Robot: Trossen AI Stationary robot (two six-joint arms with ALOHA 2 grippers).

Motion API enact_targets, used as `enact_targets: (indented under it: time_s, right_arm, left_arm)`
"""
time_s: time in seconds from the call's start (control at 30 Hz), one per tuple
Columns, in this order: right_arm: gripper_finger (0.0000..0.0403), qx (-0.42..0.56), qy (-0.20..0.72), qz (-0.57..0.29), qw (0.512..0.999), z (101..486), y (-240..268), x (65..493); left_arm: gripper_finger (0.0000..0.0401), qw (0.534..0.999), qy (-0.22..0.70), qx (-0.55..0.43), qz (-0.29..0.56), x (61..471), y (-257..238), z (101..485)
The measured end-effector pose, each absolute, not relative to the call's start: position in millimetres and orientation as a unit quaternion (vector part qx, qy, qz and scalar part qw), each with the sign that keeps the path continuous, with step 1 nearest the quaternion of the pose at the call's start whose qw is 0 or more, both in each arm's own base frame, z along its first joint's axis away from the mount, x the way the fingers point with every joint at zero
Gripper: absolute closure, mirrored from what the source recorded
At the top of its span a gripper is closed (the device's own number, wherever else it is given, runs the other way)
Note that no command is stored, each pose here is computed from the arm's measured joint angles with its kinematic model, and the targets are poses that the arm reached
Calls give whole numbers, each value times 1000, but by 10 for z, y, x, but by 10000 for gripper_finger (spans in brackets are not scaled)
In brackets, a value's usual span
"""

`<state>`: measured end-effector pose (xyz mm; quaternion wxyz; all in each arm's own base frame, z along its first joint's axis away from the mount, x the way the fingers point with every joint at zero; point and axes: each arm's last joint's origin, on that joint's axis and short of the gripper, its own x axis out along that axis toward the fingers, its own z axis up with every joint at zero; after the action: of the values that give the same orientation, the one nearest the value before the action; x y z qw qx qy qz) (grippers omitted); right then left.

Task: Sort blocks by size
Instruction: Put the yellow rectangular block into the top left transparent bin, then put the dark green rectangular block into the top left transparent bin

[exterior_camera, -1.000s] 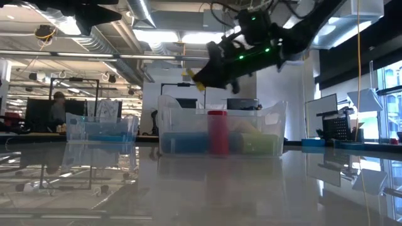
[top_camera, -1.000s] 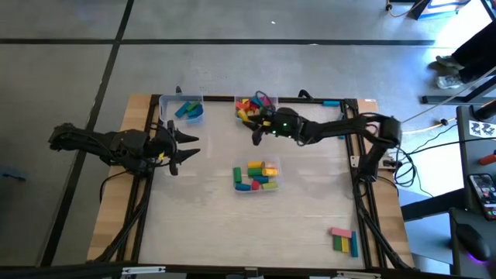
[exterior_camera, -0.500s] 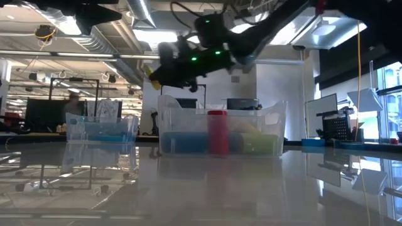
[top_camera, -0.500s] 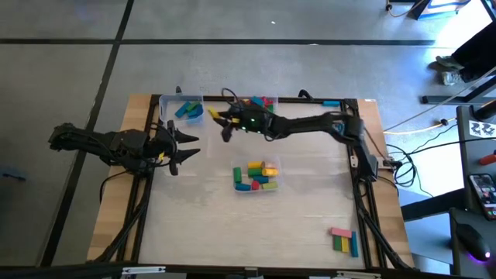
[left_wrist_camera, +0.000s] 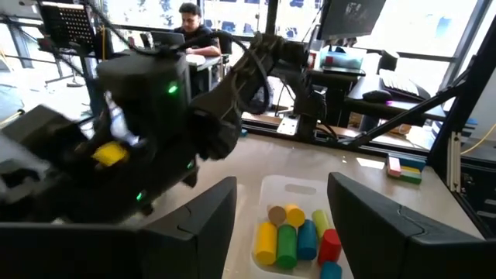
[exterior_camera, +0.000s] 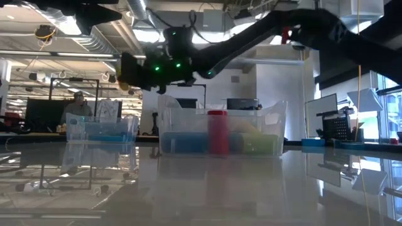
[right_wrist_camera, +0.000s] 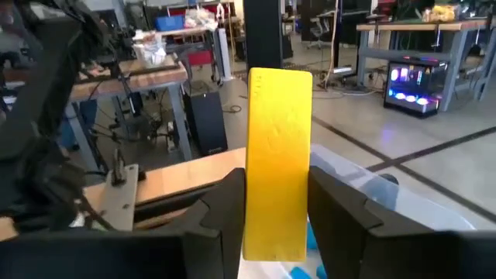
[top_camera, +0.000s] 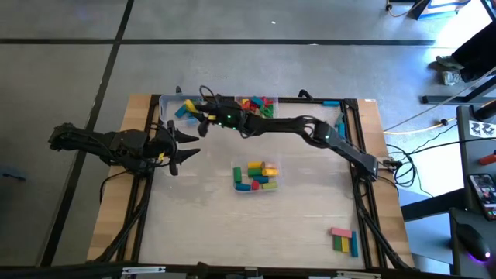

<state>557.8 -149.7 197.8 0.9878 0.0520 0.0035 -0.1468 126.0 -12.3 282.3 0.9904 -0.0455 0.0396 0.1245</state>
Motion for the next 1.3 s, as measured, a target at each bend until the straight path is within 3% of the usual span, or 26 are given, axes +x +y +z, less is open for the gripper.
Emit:
enact_targets:
  time_s: [0.17, 0.5, 0.93, 1.3]
  right_arm:
    - [276, 44, -16, -154, 987, 1867, -1634, 5758]
    - [274, 49, -4, -256, 966, 1691, -1787, 5782]
    - [161, 62, 22, -261, 963, 1633, -1786, 5779]
    - [148, 23, 61, -282, 957, 2114, -1766, 5667]
  left_arm:
    - [203, 990, 40, -45, 124, 1261, -123, 2822]
    - [203, 990, 42, -45, 124, 1261, -123, 2818]
    - [203, 990, 44, -44, 125, 1260, -123, 2814]
    - [203, 990, 45, -49, 125, 1260, -123, 2811]
